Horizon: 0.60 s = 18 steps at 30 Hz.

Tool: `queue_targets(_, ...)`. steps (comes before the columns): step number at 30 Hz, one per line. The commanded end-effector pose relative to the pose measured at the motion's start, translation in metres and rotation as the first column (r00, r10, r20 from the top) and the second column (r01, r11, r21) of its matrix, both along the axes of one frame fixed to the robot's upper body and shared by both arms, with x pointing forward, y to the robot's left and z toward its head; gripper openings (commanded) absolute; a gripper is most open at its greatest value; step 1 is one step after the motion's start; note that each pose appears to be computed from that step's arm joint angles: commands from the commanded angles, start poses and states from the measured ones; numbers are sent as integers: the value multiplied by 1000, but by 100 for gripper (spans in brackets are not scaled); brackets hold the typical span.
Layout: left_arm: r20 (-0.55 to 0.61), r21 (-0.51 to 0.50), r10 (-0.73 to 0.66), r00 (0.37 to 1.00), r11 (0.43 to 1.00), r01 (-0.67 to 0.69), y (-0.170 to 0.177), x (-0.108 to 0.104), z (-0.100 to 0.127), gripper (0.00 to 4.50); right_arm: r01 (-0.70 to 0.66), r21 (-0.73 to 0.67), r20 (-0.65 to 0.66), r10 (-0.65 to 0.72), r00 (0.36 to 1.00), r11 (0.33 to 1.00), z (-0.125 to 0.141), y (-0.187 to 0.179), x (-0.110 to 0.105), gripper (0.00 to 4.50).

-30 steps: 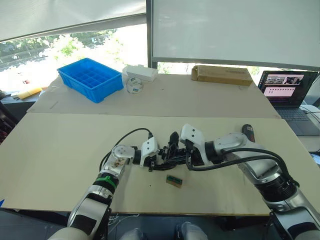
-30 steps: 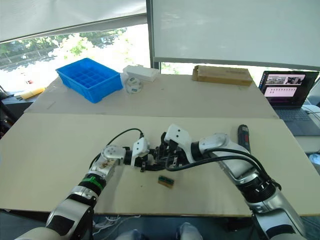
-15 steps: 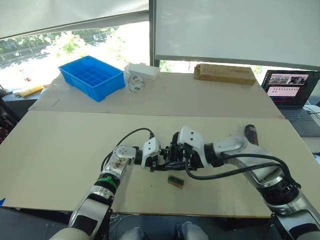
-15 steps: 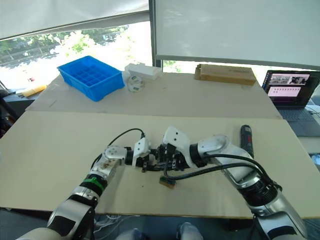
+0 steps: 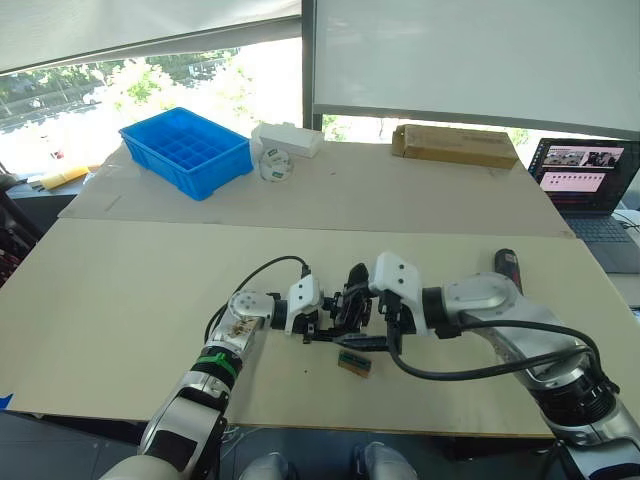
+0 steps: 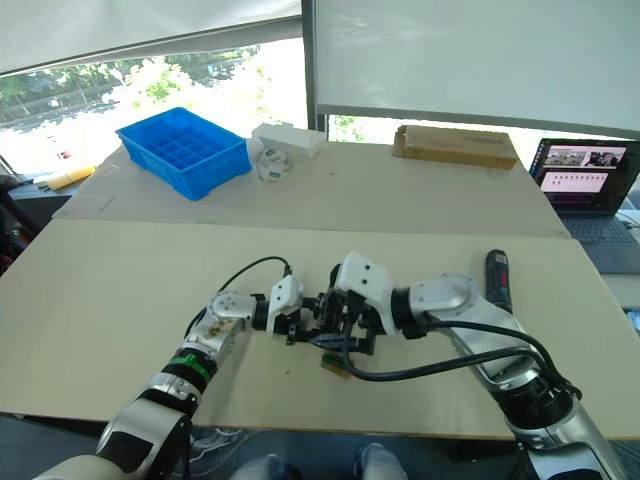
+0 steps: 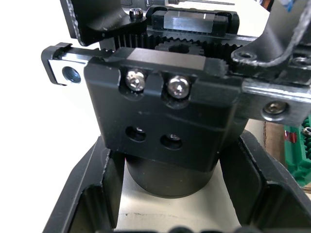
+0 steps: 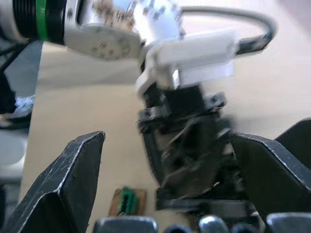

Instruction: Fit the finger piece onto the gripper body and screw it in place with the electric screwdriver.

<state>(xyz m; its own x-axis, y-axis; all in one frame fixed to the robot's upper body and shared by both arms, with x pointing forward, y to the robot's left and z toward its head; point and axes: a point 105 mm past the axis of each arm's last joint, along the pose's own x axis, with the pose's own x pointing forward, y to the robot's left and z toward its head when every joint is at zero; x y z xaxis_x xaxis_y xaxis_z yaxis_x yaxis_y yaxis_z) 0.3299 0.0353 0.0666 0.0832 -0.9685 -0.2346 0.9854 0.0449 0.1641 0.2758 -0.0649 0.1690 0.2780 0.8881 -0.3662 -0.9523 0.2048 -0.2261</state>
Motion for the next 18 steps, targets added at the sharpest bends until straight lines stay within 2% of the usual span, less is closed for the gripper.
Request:
queue_targets(1, -47, 52, -9, 999, 999, 12, 2, -6, -17, 231, -45, 105, 116, 32, 993, 993, 24, 3, -2, 448)
queue_targets(9, -59, 14, 24, 998, 1000, -23, 2, -2, -12, 231, -188, 301, 235, 118, 965, 935, 52, 4, -22, 448)
queue_targets(11, -63, -3, 38, 997, 999, -38, 2, 0, -10, 338, -199, 322, 257, 117, 959, 926, 57, 0, -26, 450)
queue_targets(13, -53, -20, 56, 997, 998, -58, 2, 2, -6, 424, -201, 330, 260, 116, 959, 922, 60, -3, -29, 450)
queue_targets(14, -20, -13, 54, 998, 998, -54, 4, 2, -5, 445, -198, 332, 256, 114, 960, 922, 60, -5, -31, 450)
queue_targets(17, 0, -19, 47, 999, 999, -47, 10, 1, -1, 445, -189, 336, 257, 104, 961, 923, 62, -11, -36, 450)
queue_targets(18, -11, -33, 81, 997, 996, -81, 15, 4, 1, 445, -179, 335, 254, 94, 963, 925, 62, -14, -38, 450)
